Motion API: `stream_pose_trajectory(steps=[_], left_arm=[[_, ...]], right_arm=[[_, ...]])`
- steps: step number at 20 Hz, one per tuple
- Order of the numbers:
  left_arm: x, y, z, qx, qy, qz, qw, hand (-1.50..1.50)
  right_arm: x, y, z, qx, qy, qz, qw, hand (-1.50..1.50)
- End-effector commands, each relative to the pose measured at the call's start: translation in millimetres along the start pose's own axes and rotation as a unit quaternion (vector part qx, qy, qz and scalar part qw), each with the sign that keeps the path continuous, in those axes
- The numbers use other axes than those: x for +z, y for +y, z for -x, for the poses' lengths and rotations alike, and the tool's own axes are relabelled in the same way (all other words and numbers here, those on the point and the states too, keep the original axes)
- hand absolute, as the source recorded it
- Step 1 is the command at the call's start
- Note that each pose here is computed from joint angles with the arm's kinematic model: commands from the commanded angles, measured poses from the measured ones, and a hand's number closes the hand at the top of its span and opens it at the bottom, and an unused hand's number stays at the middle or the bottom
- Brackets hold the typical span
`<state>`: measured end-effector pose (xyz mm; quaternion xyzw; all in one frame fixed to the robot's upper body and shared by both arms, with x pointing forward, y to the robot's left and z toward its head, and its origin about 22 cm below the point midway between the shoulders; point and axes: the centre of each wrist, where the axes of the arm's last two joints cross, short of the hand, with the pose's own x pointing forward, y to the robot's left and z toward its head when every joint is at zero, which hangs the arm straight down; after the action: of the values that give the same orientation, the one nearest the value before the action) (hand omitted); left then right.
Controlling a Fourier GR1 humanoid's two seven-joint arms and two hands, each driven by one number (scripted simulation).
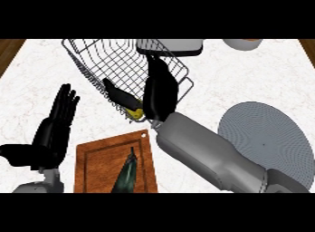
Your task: Pick the lemon from the placemat and place it in the basket
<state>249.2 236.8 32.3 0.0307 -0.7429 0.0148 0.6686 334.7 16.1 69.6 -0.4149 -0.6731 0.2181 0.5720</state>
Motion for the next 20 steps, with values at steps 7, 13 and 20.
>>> stream_pose_trajectory(steps=[7, 13, 20], left_arm=[[2.8, -29.5, 11.4, 0.003, 0.007, -0.007, 0.9999, 0.00], [8.8, -0.3, -8.6, 0.003, 0.013, -0.026, 0.9996, 0.00], [13.5, 12.1, 5.1, -0.005, 0.015, -0.031, 0.9994, 0.00]], right_arm=[[-6.0, -8.6, -14.7, -0.044, 0.027, 0.107, 0.993, -1.50], [-13.6, -34.6, -15.1, -0.056, 0.060, 0.145, 0.986, -1.50], [2.8, -89.4, 12.0, -0.122, 0.063, 0.171, 0.976, -1.50]])
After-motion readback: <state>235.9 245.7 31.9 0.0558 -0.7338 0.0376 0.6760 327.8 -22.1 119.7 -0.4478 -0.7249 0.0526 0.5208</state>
